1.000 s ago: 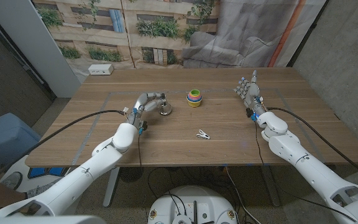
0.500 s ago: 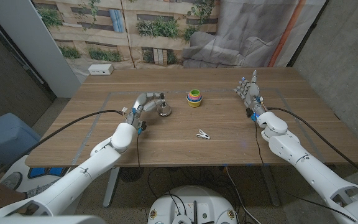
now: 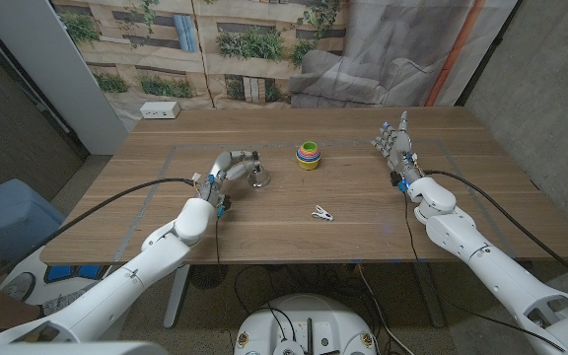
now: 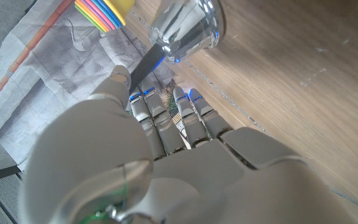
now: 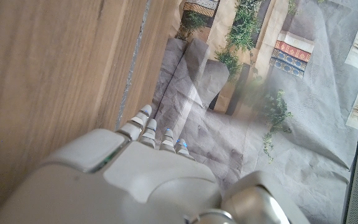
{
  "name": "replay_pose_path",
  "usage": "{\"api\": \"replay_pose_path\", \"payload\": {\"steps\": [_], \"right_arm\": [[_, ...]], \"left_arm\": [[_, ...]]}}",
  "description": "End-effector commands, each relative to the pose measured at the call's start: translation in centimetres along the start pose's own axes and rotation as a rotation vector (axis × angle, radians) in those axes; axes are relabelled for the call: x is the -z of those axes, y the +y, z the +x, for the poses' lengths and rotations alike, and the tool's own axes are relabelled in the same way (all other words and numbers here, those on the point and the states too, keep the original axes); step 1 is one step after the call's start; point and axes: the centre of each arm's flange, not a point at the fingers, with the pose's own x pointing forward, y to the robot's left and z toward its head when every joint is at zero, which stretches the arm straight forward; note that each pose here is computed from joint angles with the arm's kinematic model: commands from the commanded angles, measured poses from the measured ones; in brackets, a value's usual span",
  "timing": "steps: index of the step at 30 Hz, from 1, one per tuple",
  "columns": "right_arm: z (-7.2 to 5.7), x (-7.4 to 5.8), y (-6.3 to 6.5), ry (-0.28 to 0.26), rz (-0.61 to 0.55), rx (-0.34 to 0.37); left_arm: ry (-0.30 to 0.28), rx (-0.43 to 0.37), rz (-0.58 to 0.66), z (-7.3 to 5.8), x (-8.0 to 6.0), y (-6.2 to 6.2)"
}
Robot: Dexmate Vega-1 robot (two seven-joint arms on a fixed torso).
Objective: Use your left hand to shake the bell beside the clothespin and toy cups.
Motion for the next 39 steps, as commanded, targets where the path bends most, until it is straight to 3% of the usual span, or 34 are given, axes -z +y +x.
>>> {"api": "replay_pose_path", "payload": {"steps": [1,24,39], "right_arm": [[0.0,0.0,0.0,0.000,0.000,0.000],[0.0,0.0,0.0,0.000,0.000,0.000],[0.0,0.0,0.0,0.000,0.000,0.000]], "left_arm": [[0.022,0.012,0.004,-0.4,0.5,-0.1],[0.014,0.068,-0.002,0.0,0.1,-0.1],[0.005,0.129,0.016,0.5,0.2,0.9]]}}
